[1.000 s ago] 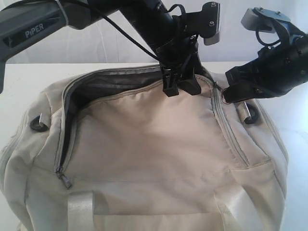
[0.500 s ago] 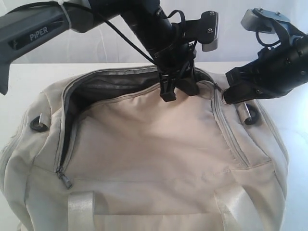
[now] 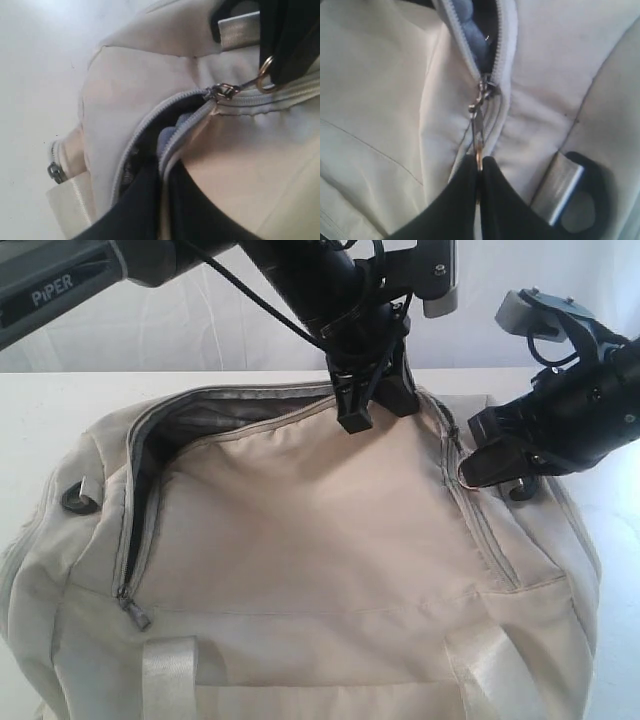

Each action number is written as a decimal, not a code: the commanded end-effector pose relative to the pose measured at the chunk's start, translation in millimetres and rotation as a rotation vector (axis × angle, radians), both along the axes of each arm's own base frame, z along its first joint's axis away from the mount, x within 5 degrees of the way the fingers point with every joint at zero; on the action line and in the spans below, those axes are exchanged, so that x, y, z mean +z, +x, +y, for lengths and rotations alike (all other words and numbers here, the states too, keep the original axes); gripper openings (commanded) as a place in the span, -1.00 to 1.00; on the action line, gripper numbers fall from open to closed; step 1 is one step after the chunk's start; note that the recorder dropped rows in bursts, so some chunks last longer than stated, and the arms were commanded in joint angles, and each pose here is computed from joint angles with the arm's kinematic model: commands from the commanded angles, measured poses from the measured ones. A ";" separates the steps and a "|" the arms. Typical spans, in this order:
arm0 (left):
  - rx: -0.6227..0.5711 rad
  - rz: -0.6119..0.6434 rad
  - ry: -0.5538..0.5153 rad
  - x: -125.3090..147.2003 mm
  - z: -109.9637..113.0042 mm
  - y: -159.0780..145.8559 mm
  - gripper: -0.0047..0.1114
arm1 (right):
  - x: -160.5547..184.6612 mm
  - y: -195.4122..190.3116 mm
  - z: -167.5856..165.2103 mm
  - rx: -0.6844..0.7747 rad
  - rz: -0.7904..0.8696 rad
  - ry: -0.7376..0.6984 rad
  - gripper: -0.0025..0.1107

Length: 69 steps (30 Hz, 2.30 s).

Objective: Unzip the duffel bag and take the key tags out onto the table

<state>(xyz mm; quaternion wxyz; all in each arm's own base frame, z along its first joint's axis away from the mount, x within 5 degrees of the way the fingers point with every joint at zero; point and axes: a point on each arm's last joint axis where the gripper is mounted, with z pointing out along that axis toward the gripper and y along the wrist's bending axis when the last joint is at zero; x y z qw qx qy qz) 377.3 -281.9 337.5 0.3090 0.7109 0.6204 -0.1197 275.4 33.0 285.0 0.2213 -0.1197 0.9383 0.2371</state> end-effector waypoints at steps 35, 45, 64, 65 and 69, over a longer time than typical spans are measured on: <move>0.019 0.226 -0.354 14.7 -3.1 2.9 -0.92 | 14.6 -22.2 -4.2 -0.032 0.030 -0.039 -0.96; 0.065 0.197 -0.365 15.3 1.1 9.9 -0.92 | 16.5 -38.1 -1.4 0.019 0.089 -0.029 -0.96; 0.117 0.230 -0.349 13.4 21.5 20.8 -0.92 | 34.9 -79.6 0.7 0.050 0.046 -0.047 -0.96; 0.118 0.228 -0.348 13.3 21.6 20.8 -0.92 | 35.6 -81.3 0.1 0.044 0.044 -0.053 -0.96; 0.119 0.225 -0.342 12.9 21.9 21.0 -0.92 | 32.1 -91.8 -1.7 0.019 0.056 -0.076 -0.96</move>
